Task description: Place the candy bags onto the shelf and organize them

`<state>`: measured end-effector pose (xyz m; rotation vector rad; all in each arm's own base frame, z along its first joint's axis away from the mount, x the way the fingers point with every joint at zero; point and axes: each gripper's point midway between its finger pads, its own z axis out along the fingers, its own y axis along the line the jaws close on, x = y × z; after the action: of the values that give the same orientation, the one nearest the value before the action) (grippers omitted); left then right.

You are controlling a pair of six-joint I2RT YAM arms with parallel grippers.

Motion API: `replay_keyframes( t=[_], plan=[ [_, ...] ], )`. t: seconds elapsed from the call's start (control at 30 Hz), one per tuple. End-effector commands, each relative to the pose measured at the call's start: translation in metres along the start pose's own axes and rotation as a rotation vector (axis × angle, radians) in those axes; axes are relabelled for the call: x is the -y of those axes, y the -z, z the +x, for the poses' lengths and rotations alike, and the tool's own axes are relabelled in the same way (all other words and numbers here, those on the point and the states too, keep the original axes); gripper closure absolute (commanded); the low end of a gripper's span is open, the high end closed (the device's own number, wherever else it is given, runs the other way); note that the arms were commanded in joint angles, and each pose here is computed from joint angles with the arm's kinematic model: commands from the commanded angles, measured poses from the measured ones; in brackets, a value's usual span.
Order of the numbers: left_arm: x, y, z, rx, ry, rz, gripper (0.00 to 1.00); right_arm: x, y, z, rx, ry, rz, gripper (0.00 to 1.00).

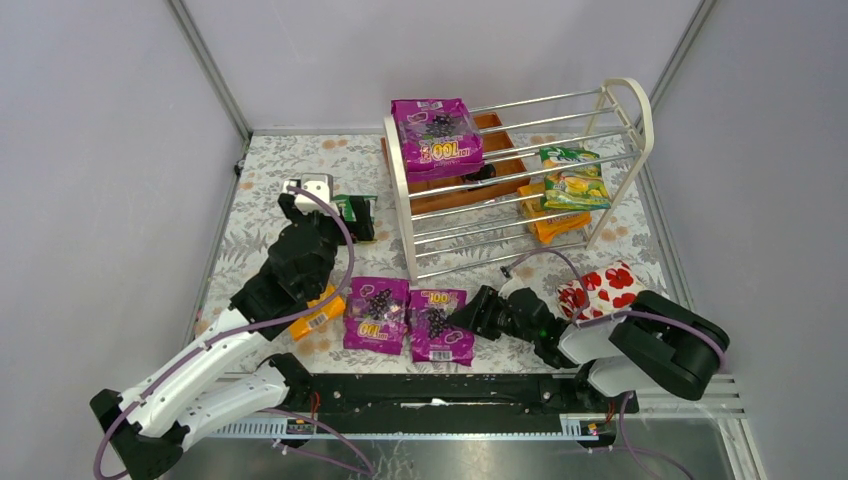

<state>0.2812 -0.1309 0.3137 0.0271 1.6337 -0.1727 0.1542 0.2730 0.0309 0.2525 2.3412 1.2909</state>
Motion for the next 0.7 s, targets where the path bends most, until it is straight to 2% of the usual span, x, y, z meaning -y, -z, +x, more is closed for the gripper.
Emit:
replay_keyframes(
  t=[0.0,0.13,0.43,0.5,0.67],
  plan=[
    [0.003,-0.002,-0.009,0.030,0.029,0.013,0.01,0.004,-0.004,-0.014,0.106,0.057,-0.009,0.43],
    [0.004,-0.001,-0.009,0.030,0.032,0.016,0.01,0.005,-0.005,-0.013,0.105,0.062,-0.008,0.48],
    [0.003,-0.001,-0.009,0.030,0.034,0.016,0.01,0.000,0.015,-0.016,0.103,0.113,0.025,0.69],
    [0.004,-0.001,-0.009,0.030,0.033,0.018,0.01,-0.005,0.023,-0.019,0.106,0.136,0.042,0.76],
    [0.004,-0.001,-0.010,0.031,0.035,0.018,0.01,-0.022,0.059,-0.035,0.143,0.191,0.095,0.83]
  ],
)
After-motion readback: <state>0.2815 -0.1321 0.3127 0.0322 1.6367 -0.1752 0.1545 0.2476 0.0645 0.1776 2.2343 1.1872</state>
